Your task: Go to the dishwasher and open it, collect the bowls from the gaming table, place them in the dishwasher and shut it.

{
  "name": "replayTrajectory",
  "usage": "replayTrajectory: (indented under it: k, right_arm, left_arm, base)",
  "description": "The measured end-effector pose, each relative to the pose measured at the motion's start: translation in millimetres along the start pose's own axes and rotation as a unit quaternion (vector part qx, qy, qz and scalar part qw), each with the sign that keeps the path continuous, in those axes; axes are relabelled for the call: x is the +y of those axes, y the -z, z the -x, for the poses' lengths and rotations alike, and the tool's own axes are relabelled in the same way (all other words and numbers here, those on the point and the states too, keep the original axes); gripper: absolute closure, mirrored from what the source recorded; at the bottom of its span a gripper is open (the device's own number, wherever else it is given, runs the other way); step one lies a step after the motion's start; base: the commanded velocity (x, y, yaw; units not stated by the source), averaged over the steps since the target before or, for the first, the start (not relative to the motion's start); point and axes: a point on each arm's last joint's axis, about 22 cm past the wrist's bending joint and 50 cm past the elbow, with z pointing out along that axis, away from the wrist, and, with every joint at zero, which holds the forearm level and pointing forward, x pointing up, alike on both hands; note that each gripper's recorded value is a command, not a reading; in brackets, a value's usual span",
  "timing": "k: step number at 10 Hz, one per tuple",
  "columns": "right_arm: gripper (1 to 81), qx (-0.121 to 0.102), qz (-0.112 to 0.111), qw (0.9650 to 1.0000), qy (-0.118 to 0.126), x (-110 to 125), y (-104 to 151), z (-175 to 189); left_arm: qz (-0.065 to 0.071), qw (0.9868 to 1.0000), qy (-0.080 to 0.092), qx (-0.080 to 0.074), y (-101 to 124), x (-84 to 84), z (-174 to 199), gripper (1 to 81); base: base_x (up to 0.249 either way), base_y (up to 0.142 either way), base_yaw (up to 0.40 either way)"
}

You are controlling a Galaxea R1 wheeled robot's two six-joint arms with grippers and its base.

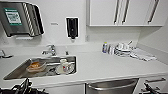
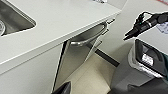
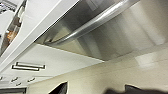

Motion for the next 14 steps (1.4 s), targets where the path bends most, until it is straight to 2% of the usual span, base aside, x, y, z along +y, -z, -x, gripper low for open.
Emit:
replayTrajectory:
  k: [1,3,5,6,9,14]
  right_arm:
    - [1.0,-0.016,-0.002,0.9999,-0.004,-8.5,-13.4,0.0]
    - [1.0,-0.027,0.011,0.9994,-0.017,-11.9,-26.9,-14.3]
    - [1.0,-0.04,0.013,0.9988,-0.025,-23.9,-45.9,-24.0]
    - [1.0,-0.042,0.022,0.9983,-0.035,-20.4,-52.2,-29.6]
    - [1.0,-0.033,0.047,0.9953,-0.079,-3.1,-66.2,-51.4]
    - [1.0,0.004,0.069,0.9913,-0.112,9.6,-83.7,-105.3]
  left_arm:
    - [0.0,1.0,0.0,0.0,0.0,0.0,0.0,1.0]
    - [0.0,1.0,0.0,0.006,-0.1,0.1,-2.6,1.0]
    - [0.001,1.0,-0.001,0.005,-1.4,-0.4,-2.9,1.0]
    - [-0.001,1.0,0.0,0.005,-1.0,-2.3,-3.0,1.0]
    - [0.0,1.0,0.0,0.005,-1.3,-2.1,-3.1,1.0]
    - [-0.002,1.0,0.002,0.004,-0.5,-3.0,-1.8,1.0]
  base:
    - [0.0,0.0,0.0]
    - [0.0,0.0,0.0]
    - [0.0,0.0,0.0]
    - [0.0,0.0,0.0]
    - [0.0,0.0,0.0]
    - [0.0,0.0,0.0]
